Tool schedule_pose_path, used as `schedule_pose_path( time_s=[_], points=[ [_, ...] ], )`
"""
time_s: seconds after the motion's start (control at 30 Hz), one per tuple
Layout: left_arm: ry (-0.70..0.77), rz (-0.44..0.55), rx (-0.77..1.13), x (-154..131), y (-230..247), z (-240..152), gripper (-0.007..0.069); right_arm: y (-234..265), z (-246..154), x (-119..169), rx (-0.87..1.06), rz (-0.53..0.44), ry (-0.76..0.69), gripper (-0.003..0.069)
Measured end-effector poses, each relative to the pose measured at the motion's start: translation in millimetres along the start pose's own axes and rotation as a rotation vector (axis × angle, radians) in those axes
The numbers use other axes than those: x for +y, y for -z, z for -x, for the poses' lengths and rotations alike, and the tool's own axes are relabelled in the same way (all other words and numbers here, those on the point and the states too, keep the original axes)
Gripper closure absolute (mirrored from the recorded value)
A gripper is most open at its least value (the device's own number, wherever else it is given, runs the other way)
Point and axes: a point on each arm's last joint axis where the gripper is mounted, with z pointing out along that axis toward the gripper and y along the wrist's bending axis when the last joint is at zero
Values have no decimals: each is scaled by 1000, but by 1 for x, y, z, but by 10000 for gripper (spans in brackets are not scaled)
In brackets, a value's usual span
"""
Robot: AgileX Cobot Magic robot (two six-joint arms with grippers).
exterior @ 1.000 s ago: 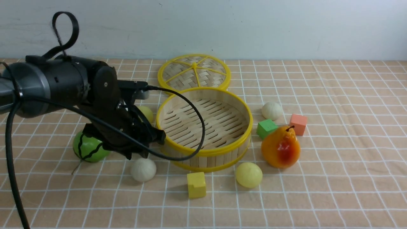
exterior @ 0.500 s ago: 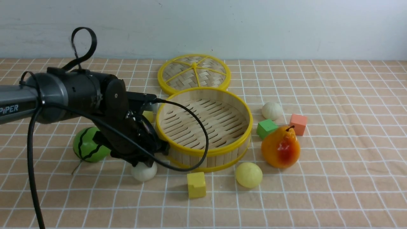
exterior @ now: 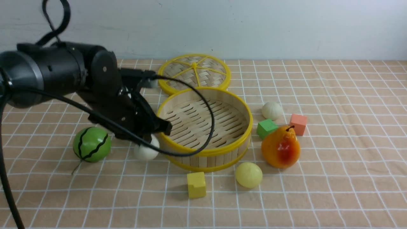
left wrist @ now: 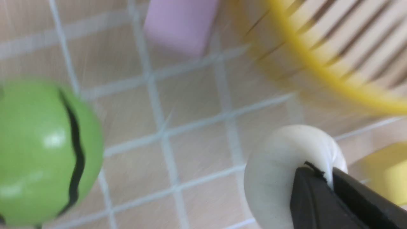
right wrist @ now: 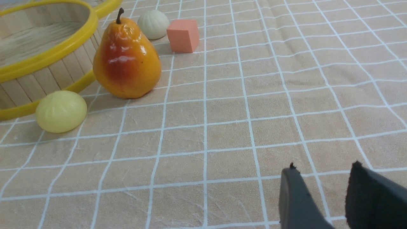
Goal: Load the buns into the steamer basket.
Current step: Use the left arm to put the steamed stuffed bun into the steamer
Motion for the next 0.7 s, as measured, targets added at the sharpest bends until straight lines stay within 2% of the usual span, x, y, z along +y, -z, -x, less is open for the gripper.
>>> schedule_pose_path(
  time_s=[0.07,0.17,0.3,0.4,0.53,0.63,0.67,0.7],
  points=[
    [-39,-37,-91,-20,19,17,635,0,0,0,0,0,0,418],
    [-70,-66,-145,-37,18,31,635,0,0,0,0,0,0,418],
    [-85,-60,-132,-44,-29,43,632,0,0,0,0,0,0,418],
    [-107,-32,-78,-41,-62,44,597,0,0,0,0,0,0,418],
    [-128,-8,-46,-38,-83,45,472,0,0,0,0,0,0,418],
    [-134,-2,-50,-39,-76,51,311,0,0,0,0,0,0,418],
    [-136,0,-51,-39,-74,52,289,0,0,0,0,0,0,418],
    [-147,11,-52,-39,-61,58,207,0,0,0,0,0,0,418]
  ],
)
